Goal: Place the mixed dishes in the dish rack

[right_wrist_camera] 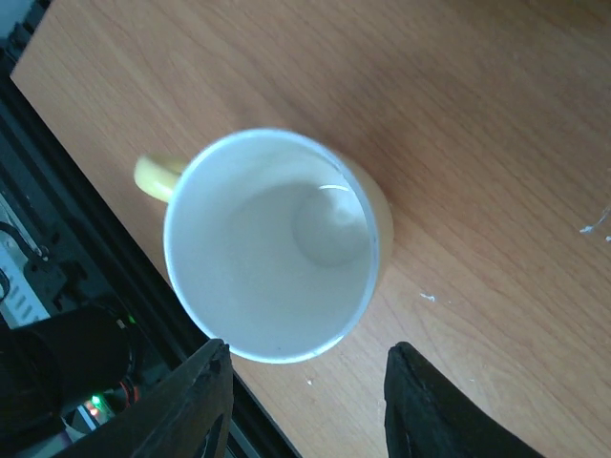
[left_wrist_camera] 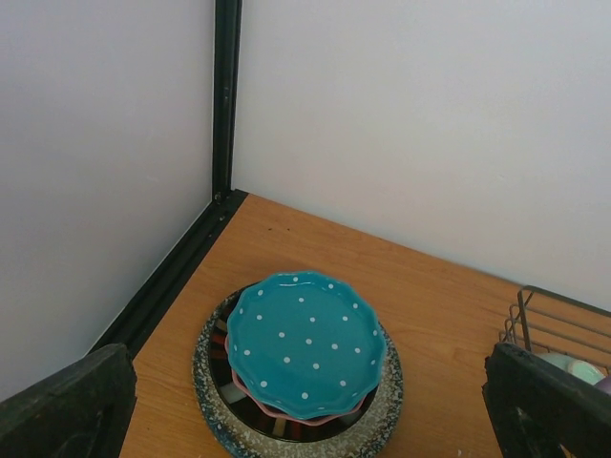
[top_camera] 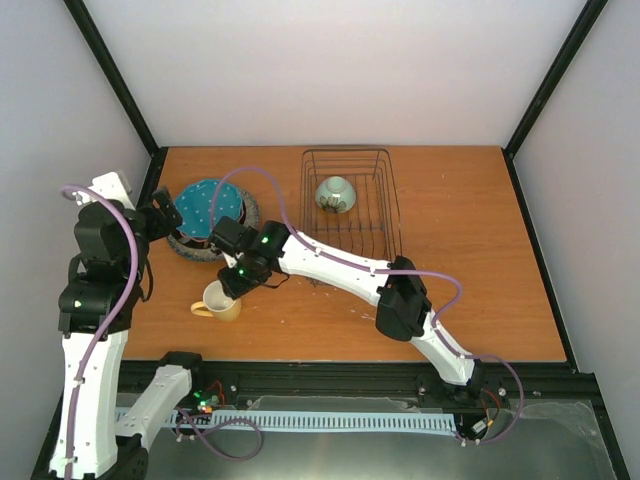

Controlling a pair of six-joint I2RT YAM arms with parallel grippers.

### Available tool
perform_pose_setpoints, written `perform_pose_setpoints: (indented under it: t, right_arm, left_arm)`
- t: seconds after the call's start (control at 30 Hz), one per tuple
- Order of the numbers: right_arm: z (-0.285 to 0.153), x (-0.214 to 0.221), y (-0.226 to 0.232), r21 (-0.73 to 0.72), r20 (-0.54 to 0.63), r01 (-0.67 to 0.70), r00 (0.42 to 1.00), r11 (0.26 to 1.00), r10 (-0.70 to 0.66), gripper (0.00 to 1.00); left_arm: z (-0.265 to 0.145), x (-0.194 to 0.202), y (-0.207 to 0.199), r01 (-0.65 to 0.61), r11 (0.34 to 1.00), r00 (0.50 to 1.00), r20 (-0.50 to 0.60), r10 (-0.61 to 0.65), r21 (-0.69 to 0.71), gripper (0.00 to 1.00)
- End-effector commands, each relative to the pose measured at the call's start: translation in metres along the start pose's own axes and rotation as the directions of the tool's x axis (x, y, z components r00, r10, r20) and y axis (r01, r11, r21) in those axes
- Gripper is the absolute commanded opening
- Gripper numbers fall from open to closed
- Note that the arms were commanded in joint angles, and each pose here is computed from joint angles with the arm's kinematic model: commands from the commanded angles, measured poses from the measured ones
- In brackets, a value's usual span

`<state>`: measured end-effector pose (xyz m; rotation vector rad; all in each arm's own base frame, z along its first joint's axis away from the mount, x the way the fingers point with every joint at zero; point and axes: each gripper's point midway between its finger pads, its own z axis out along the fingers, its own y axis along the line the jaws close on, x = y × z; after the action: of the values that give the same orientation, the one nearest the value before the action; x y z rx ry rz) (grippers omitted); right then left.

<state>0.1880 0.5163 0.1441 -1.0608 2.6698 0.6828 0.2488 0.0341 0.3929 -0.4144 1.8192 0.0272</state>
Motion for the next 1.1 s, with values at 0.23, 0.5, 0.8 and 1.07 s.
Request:
perform_pose_setpoints:
  t: [0.23, 0.5, 0.8, 1.07]
  right_arm:
    - [0.028, -0.004, -0.007, 0.049, -0.011, -0.022, 1.0, 0.999, 0.023, 0.45]
    - [0.047, 0.001, -0.014, 0.072, -0.034, -0.019, 0.999, 0.997, 0.022, 0.42]
    - [0.071, 0.01, -0.018, 0.067, -0.08, 0.001, 0.997, 0.998, 0.005, 0.03]
    - [-0.004, -0.039, -0.017, 0.113, 0.14, 0.013, 0.99, 0.994, -0.028, 0.03]
  left_arm:
    - [-0.009, -0.002, 0.007, 0.002, 1.0, 1.0, 0.027, -0.001, -0.018, 1.0]
    - [-0.008, 0.003, 0.008, -0.005, 1.0, 1.0, 0.021, 0.006, -0.017, 1.0]
    - [-0.005, 0.01, 0.007, -0.011, 1.0, 1.0, 0.019, 0.012, -0.01, 1.0]
    - [-0.009, 0.011, -0.022, 0.038, 0.985, 0.999, -0.001, -0.038, 0.166, 1.0]
